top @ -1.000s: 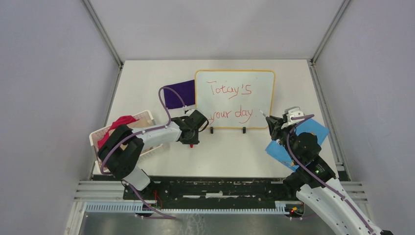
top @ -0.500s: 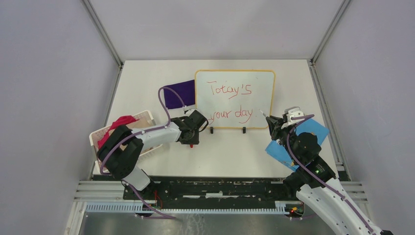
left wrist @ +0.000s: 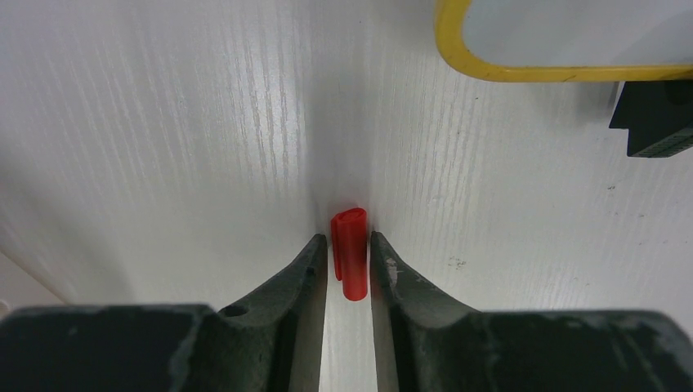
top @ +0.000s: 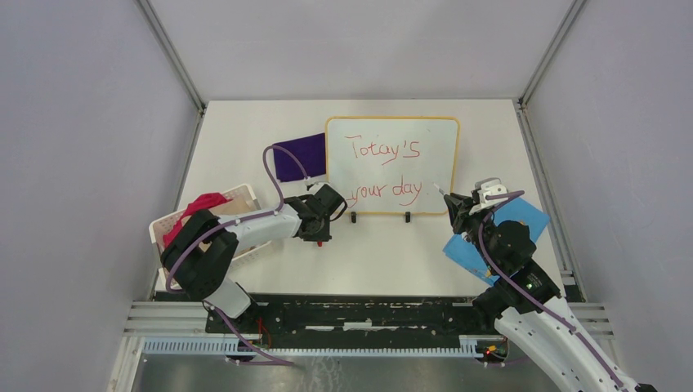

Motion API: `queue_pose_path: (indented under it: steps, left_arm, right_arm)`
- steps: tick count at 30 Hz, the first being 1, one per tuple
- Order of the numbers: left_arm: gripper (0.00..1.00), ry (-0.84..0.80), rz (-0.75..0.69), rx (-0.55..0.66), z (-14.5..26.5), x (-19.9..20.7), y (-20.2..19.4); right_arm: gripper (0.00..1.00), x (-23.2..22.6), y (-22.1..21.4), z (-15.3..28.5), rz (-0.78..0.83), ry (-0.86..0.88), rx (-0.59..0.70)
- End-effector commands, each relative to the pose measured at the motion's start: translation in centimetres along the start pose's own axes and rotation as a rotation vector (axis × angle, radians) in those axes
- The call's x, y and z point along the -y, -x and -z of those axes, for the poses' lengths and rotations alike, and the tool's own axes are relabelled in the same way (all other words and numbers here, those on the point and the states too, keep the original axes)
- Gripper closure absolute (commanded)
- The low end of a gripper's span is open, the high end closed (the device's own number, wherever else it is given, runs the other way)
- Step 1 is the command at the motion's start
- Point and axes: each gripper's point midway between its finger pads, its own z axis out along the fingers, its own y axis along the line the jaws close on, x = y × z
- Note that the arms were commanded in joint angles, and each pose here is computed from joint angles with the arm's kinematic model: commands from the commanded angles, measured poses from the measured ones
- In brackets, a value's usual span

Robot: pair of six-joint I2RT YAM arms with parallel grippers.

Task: Write a sentence on the whiteboard
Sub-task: Close the whiteboard marker at the center of the board.

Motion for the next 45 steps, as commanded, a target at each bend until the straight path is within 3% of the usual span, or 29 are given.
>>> queue_pose_path:
  steps: [1, 10, 15, 19, 23, 36, 45]
  left_arm:
    - [0.7, 0.083, -0.087, -0.159, -0.9, -2.9, -4.7]
    - [0.81, 0.08, -0.081, -0.154, -0.8, -2.9, -4.7]
    - [0.97, 0.068, -0.073, -0.143, -0.5, -2.7, -4.4]
    - [0.98, 0.042, -0.052, -0.106, 0.3, -2.3, -3.5]
    - [0.98, -0.025, -0.014, -0.012, 2.4, -1.2, -1.0]
    - [0.98, -0.42, -0.012, 0.473, 16.1, 3.0, 9.7]
    - [0.98, -0.601, -0.049, 0.667, 22.3, 4.8, 12.9]
  right_arm:
    - [1.0, 0.1, 2.4, 0.1, -0.001, -0.005, 0.062]
    - [1.0, 0.2, 2.2, 0.1, 0.0, -0.009, 0.06]
    - [1.0, 0.3, 2.2, 0.2, 0.001, -0.017, 0.06]
    - [1.0, 0.4, 2.4, 0.3, 0.004, -0.022, 0.064]
    - [1.0, 0.4, 2.7, 0.3, 0.005, -0.021, 0.067]
    - [1.0, 0.1, 5.2, 0.0, 0.001, -0.005, 0.101]
    - [1.0, -1.3, 8.7, -0.7, -0.022, 0.053, 0.15]
